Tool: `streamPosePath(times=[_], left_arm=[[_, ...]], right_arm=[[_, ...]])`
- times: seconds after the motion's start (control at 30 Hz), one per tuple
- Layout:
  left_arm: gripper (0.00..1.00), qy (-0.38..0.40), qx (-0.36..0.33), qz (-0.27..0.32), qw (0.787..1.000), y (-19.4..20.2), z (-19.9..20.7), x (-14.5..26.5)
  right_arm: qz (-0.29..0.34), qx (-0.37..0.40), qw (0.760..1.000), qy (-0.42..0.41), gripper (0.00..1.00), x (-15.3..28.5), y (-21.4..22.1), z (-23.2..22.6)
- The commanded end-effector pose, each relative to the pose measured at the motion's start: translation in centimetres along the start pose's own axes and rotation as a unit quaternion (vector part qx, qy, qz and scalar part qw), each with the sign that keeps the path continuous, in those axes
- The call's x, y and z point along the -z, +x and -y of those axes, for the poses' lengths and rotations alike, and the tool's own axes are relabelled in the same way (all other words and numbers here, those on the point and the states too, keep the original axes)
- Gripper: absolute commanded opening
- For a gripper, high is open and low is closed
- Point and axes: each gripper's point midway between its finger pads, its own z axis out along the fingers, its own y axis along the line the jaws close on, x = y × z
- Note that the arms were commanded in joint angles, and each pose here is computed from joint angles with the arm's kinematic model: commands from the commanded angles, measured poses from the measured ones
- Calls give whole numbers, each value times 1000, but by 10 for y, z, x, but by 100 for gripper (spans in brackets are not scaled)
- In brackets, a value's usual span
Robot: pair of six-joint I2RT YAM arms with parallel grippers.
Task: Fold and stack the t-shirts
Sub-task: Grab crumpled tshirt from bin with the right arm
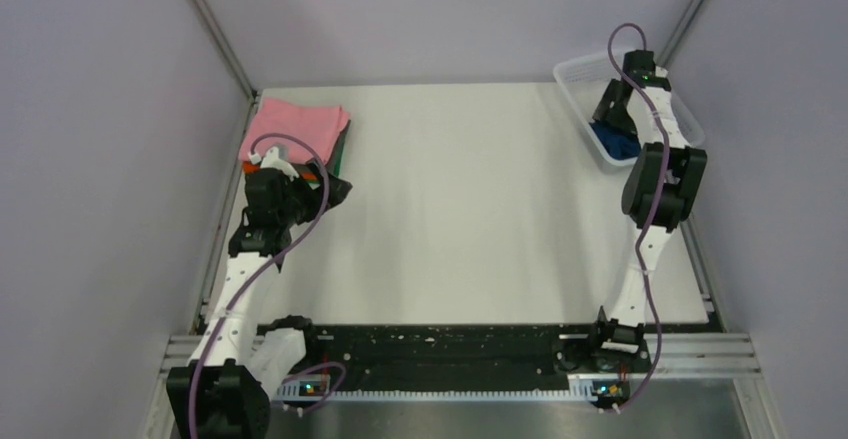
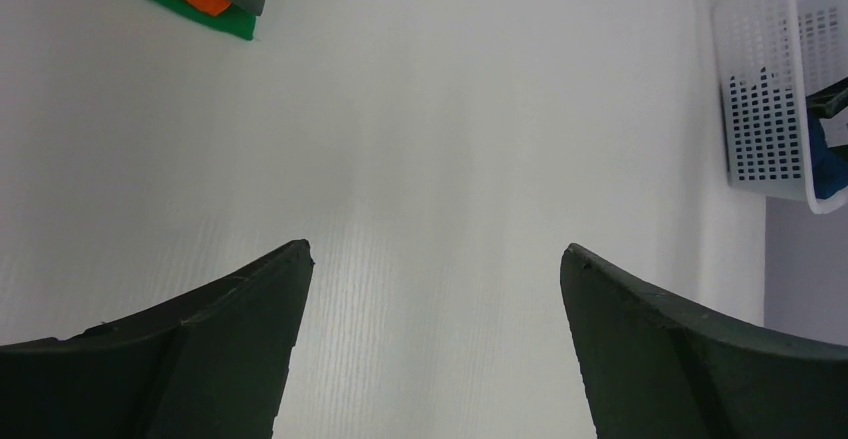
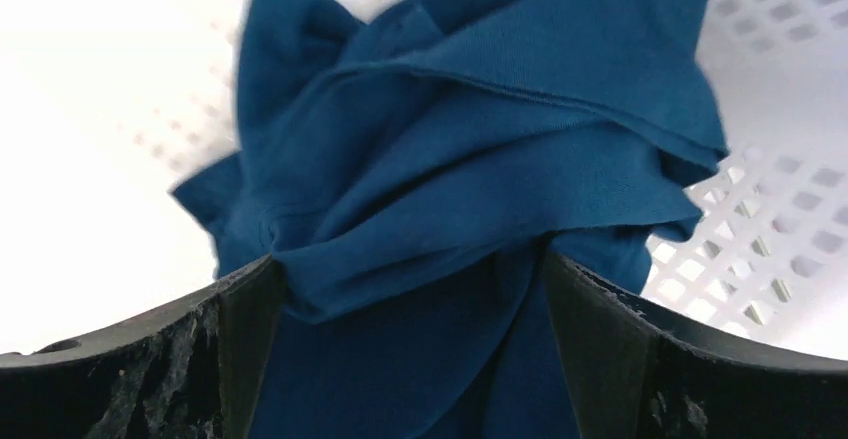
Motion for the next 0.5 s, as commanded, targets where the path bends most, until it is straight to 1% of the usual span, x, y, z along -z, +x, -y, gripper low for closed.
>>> streamPosePath(times=[0.0,0.03,0.1,0.13,0.2,0.23,0.3,0.33,0.4,0.43,0.47], left_arm=[[99,7,-14,23,1000,-14,7,-1],[99,6,-13,23,1000,-14,6,-1],[99,4,-11,23,1000,-14,6,-1],[99,3,-10,25,1000,-14,6,0],[99,-1,-8,27,1000,-15,5,0],[99,-3,-7,29,1000,-16,5,1],[99,-4,-5,30,1000,-16,4,2],[99,-4,-4,30,1000,-16,5,2],[99,-3,-4,31,1000,-17,6,3],[99,-1,-4,32,999,-18,7,5],[99,0,-4,34,999,-18,8,6]], right_arm=[[-57,26,997,37,99,-15,28,11],[-66,24,997,37,98,-22,35,10],[-84,19,996,34,93,-33,48,7],[-93,14,995,29,88,-38,53,5],[-109,2,994,11,72,-42,62,0],[-110,-4,994,-2,61,-43,62,-4],[-99,-18,994,-42,14,-39,53,-14],[-87,-28,994,-54,0,-32,42,-16],[-46,-45,995,-71,0,-12,13,-18],[-13,-53,995,-80,0,8,-9,-17],[10,-59,994,-86,0,18,-24,-17]])
